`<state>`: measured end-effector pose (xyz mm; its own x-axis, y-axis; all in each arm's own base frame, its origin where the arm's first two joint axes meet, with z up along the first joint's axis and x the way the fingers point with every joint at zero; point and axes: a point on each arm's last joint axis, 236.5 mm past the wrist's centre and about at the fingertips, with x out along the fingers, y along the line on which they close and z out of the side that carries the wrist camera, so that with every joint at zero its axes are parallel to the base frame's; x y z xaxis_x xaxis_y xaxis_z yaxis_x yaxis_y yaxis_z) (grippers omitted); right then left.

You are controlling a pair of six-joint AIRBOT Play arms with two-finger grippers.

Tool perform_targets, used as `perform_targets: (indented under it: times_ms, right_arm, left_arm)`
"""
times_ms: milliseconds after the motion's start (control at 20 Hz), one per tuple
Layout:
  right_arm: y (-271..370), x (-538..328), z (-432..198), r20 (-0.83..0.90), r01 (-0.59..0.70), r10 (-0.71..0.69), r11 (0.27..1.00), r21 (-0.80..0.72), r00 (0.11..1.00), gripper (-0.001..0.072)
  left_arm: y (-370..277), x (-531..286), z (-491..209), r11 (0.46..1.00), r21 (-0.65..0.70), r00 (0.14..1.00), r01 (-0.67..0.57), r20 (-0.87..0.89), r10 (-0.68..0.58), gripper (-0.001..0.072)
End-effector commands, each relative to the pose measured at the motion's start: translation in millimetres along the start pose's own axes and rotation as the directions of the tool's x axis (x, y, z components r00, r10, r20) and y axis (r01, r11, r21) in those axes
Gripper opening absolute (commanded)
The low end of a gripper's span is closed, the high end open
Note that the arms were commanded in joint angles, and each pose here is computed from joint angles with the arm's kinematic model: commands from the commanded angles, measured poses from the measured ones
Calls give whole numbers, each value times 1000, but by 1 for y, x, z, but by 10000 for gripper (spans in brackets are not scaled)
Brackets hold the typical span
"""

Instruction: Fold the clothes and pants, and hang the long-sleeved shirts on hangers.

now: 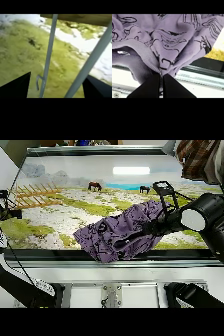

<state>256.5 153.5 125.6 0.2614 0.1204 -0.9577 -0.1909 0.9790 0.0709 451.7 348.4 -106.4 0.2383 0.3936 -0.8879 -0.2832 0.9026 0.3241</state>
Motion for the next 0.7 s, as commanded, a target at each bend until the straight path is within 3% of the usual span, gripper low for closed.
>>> perform_targets:
  times_ms: [0,150,250,350,400,650]
  right_arm:
    - [0,0,0,-1,0,0,1000,0,1000,30]
    - [0,0,0,-1,1,-1,1000,0,1000,30]
    - [0,0,0,-1,1,-1,1000,0,1000,30]
    - [0,0,0,-1,1,-1,1000,0,1000,30]
    - [0,0,0,-1,1,-1,1000,0,1000,30]
    - [0,0,0,-1,0,0,1000,0,1000,30]
  left_arm:
    - [-5,12,-6,1000,5,1000,8,-25,-8,667]
    - [-4,11,-4,1000,4,1000,6,-18,-6,654]
    - [-5,11,-8,1000,3,999,9,-33,-9,314]
    - [-5,11,-8,1000,4,999,9,-35,-9,146]
    - [-5,11,-9,1000,4,999,10,-37,-10,25]
    - [-5,10,-11,1000,3,999,12,-51,-12,15]
